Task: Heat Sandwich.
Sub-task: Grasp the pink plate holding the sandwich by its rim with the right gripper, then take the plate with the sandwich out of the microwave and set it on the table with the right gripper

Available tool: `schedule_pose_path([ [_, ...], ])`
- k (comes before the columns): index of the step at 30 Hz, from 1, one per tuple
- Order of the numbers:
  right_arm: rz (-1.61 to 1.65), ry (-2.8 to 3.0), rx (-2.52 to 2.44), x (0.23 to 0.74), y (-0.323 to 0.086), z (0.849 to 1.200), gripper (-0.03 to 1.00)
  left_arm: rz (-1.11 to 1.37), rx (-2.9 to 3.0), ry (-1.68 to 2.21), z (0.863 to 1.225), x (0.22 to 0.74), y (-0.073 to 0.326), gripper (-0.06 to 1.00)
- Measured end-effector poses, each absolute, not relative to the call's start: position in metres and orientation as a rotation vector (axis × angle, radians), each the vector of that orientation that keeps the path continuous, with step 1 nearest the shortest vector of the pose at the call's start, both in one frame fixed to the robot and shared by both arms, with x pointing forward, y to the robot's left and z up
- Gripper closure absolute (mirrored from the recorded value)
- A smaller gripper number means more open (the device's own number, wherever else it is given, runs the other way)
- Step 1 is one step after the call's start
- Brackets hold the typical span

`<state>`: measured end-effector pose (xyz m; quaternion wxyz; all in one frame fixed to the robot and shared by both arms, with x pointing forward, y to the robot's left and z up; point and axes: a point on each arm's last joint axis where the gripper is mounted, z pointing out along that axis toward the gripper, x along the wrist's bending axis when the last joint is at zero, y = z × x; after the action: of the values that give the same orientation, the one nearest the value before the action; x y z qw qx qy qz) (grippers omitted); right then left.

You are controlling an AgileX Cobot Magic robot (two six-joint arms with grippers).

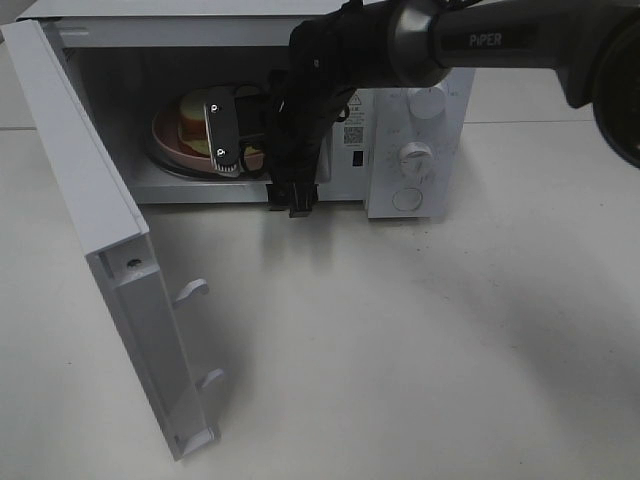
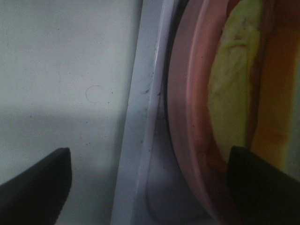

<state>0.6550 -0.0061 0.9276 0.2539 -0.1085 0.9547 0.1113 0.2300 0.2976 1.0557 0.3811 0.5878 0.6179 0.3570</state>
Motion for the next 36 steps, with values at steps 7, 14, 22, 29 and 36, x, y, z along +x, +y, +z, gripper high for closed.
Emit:
schedule_pose_path([
  [7,0.314,2.587,-0.329,0.653,0.011,0.919,0.13,0.911,1.500,1.577,1.056,0.230,0.298,-0.02],
  [14,0.311,2.598,-0.325,0.657,0.015,0.905,0.14,0.911,1.500,1.577,1.056,0.230,0.298,-0.02],
  [22,0.327,2.587,-0.298,0.660,0.016,0.902,0.31,0.911,1.500,1.577,1.056,0.230,0.298,-0.02],
  [29,0.350,2.558,-0.239,0.664,0.018,0.909,0.84,0.911,1.500,1.577,1.056,0.230,0.298,-0.02],
  [36,0.346,2.564,-0.228,0.663,0.018,0.909,0.84,0.911,1.500,1.577,1.056,0.230,0.298,-0.02],
])
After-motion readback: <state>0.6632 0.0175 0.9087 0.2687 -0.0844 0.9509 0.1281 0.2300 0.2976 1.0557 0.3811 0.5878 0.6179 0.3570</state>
